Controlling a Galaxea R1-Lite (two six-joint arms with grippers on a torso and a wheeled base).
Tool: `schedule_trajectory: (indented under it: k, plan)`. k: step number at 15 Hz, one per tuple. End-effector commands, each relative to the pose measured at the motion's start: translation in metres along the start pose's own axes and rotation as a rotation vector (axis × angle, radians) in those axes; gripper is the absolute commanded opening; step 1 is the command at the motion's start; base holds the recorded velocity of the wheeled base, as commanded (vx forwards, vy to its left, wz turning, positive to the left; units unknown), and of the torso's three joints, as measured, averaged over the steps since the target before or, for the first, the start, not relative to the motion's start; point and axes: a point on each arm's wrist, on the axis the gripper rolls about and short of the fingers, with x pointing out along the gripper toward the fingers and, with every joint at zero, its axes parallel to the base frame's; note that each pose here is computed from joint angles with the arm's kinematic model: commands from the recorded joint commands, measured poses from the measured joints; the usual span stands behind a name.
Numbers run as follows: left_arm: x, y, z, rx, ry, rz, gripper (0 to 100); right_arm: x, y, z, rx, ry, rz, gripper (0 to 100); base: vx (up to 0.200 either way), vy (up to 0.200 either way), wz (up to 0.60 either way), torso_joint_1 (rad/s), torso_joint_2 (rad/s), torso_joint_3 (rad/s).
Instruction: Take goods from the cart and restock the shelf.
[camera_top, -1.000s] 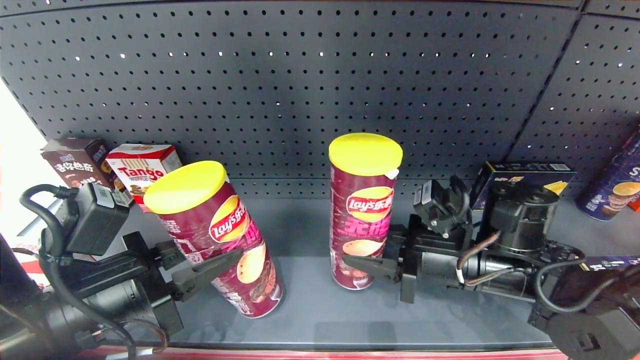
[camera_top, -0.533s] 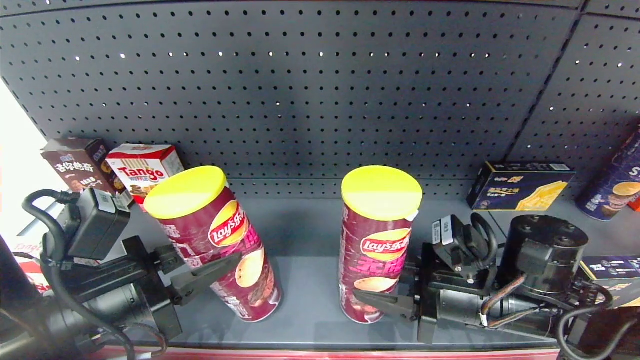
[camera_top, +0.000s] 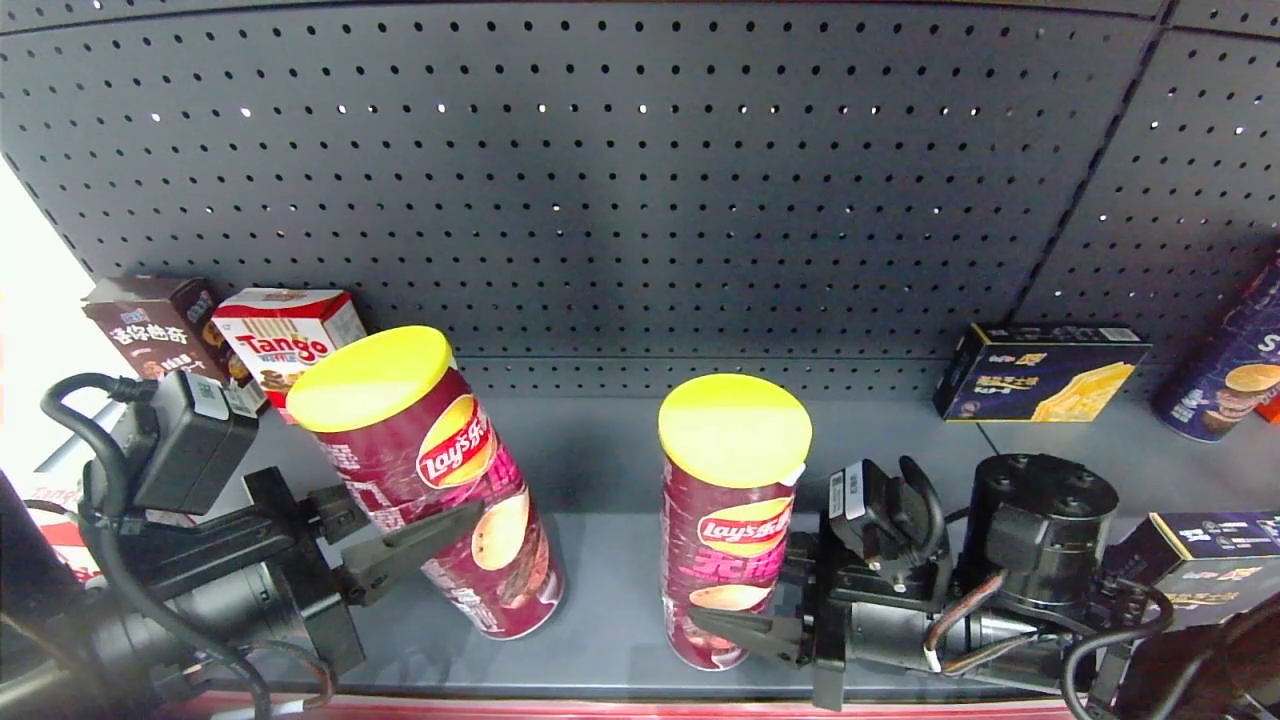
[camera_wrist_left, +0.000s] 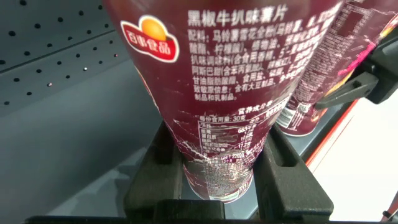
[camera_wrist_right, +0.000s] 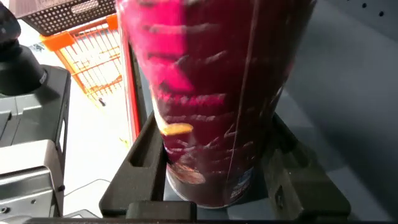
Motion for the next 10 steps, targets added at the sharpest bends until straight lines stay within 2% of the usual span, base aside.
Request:
schedule_trajectory:
  k: [1,9,10]
  plan:
    - [0.000,0.000,0.000,-0.001,0.000,0.000,0,0.006,-0.002,-0.009,0.016,0.025,0.003,0,0.000,0.000,0.00,0.000,0.00,0.000]
    - [0.000,0.000,-0.001,-0.001,0.002,0.000,0,0.021,-0.007,-0.013,0.012,0.030,-0.016,0,0.000,0.000,0.00,0.000,0.00,0.000]
    - [0.000,0.000,-0.001,-0.001,0.002,0.001,0,0.021,-0.007,-0.013,0.010,0.032,-0.022,100,0.000,0.000,0.00,0.000,0.00,0.000]
